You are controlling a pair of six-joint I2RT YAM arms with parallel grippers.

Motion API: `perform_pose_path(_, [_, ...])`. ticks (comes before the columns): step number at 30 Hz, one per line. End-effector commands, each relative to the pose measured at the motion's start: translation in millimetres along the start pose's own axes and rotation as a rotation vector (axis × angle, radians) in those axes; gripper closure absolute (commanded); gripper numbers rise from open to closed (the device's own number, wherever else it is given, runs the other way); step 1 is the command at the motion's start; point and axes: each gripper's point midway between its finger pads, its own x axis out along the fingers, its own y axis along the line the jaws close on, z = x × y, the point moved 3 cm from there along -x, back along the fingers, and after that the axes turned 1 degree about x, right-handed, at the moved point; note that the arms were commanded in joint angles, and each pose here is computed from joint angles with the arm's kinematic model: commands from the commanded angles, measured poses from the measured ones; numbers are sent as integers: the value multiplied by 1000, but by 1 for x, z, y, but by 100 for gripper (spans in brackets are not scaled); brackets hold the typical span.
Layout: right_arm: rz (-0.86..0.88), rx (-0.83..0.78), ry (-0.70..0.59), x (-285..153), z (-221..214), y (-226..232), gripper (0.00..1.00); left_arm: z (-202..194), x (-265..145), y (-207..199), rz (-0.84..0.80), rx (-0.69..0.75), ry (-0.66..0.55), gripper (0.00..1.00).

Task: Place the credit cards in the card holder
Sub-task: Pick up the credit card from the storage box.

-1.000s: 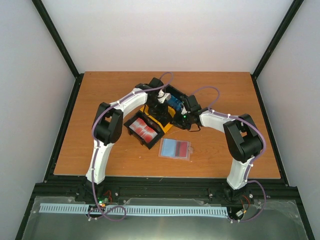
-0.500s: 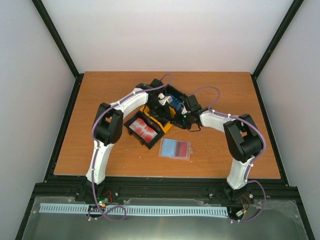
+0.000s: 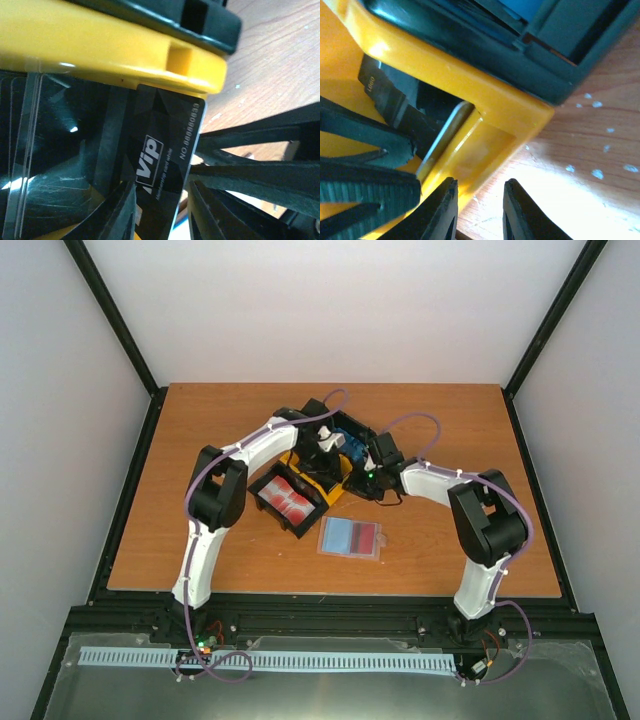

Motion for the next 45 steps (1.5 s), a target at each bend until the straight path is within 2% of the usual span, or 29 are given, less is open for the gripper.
perform_pose_path(1, [-41,-34,-42,-12,-1,-5,74,0,16,12,76,42,13,72])
perform_pose_path(8, [-62,-31,-59,-20,-5,-9,74,7,9,14,113,54,-28,86])
perform_pose_path(15, [-66,-16,-76,-27,-8,-11,74,11,3,24,201,52,-53,94])
perform_pose_path(28, [-72,9,-101,-35,-10,-13,74,11,9,28,202,72,-41,94])
perform_pose_path(36, [-70,14,-103,-36,-10,-13,74,7,19,18,102,102,-13,91])
perform_pose_path(38, [-70,13,-105,-37,-9,-12,74,8,19,17,96,112,-14,94])
perform_pose_path(40, [-72,9,-108,-39,-9,-10,74,11,15,15,100,128,-33,99])
perform_pose_path(45, [-68,-13,-133,-52,-5,-3,74,27,-26,-4,141,208,-159,99])
